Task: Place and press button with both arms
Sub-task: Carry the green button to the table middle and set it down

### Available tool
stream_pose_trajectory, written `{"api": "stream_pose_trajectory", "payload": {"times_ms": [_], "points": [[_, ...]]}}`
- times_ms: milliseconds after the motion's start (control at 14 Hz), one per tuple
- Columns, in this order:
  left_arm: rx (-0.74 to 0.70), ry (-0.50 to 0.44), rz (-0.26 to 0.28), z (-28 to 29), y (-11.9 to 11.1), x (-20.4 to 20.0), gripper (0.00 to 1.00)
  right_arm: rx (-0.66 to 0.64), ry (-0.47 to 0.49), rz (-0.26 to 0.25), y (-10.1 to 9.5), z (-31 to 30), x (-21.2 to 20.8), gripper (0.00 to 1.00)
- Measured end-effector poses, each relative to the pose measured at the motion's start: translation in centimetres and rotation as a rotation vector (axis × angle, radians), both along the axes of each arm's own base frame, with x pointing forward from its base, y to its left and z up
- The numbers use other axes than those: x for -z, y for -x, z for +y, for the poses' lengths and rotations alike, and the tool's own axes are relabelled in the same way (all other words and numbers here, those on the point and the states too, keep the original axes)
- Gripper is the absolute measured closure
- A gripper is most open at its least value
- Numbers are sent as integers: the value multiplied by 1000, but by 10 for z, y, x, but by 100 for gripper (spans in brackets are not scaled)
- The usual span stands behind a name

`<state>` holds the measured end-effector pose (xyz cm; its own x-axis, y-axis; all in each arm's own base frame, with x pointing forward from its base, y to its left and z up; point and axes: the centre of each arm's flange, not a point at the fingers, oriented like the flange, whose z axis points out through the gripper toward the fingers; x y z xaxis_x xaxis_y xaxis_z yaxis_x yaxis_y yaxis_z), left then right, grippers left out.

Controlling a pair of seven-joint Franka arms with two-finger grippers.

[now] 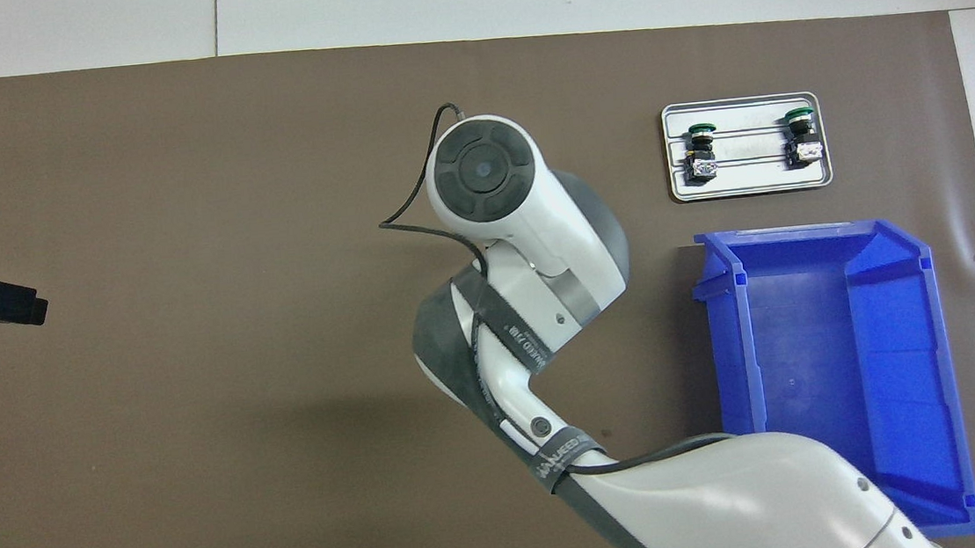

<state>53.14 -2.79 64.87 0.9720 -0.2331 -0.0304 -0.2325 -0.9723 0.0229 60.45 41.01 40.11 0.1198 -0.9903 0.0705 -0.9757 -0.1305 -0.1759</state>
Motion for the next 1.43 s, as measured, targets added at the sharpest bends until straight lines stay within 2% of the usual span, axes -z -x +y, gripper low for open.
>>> {"api": "stream_pose_trajectory", "payload": {"times_ms": [286,573,859,1431], "points": [[0,0,0,0,0,0,0,48,22,34,40,49,46,67],[0,0,0,0,0,0,0,20,47,67,68,58,88,67],[0,0,0,0,0,0,0,19,66,89,78,50,100,67],[0,0,0,0,0,0,0,17,59,83,89,57,95,67]]}}
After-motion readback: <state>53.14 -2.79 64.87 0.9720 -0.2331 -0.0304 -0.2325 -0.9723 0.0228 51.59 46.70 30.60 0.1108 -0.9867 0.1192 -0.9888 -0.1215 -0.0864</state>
